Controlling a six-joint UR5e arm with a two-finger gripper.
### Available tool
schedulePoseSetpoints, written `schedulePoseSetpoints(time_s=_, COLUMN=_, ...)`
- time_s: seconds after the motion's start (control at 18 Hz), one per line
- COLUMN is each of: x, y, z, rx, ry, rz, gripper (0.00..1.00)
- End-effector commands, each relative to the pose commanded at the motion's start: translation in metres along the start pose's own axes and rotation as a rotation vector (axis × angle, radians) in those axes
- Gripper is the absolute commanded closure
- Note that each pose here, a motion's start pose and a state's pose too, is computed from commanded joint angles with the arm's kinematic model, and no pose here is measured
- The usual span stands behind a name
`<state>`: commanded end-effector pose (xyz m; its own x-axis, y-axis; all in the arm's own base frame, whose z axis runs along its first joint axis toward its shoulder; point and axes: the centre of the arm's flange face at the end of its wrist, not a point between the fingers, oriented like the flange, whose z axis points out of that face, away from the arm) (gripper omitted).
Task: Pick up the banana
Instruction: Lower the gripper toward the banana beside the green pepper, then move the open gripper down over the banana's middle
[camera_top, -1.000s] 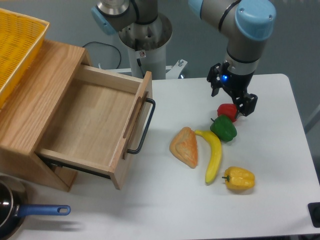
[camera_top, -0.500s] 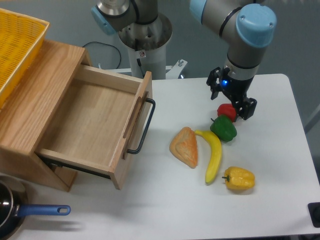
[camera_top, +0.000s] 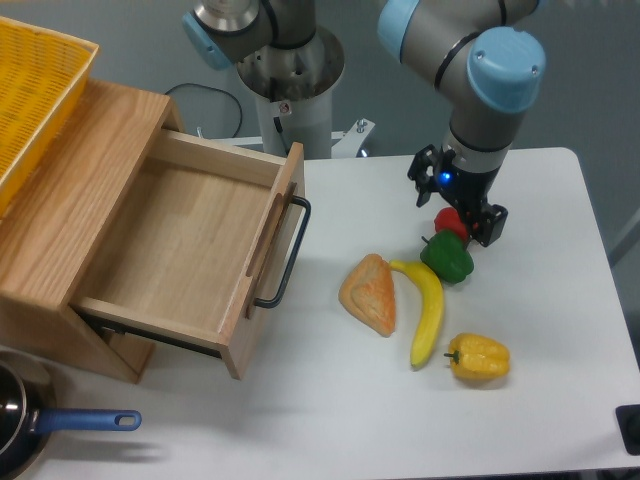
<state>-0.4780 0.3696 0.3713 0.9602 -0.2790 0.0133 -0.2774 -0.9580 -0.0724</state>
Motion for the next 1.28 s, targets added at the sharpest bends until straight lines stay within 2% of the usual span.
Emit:
schedulePoseSetpoints(time_s=0.17, x=-0.003, y=-0.004, z=0.019, rx=-0.001, ry=0.027, rz=-0.042, gripper=0.0)
schedulePoseSetpoints(time_s=0.28, x=-0.008, y=-0.005, z=0.029, rx=0.001, ry=0.003, rz=-0.078, gripper=0.0)
schedulePoseSetpoints(time_s=0.67, x=-0.022, y=-0.007, z=0.037, rx=0.012, ry=-0.068, rz=-0.092, gripper=0.0)
schedulePoseSetpoints(time_s=0.89, x=-0.036, y=-0.009, z=0.055, rx=0.02, ry=-0.078, rz=-0.238, gripper=0.0)
schedulePoseSetpoints(time_s=1.28, x=-0.042, y=-0.018, z=0.086, rx=0.017, ry=-0.06, rz=-0.265, gripper=0.0)
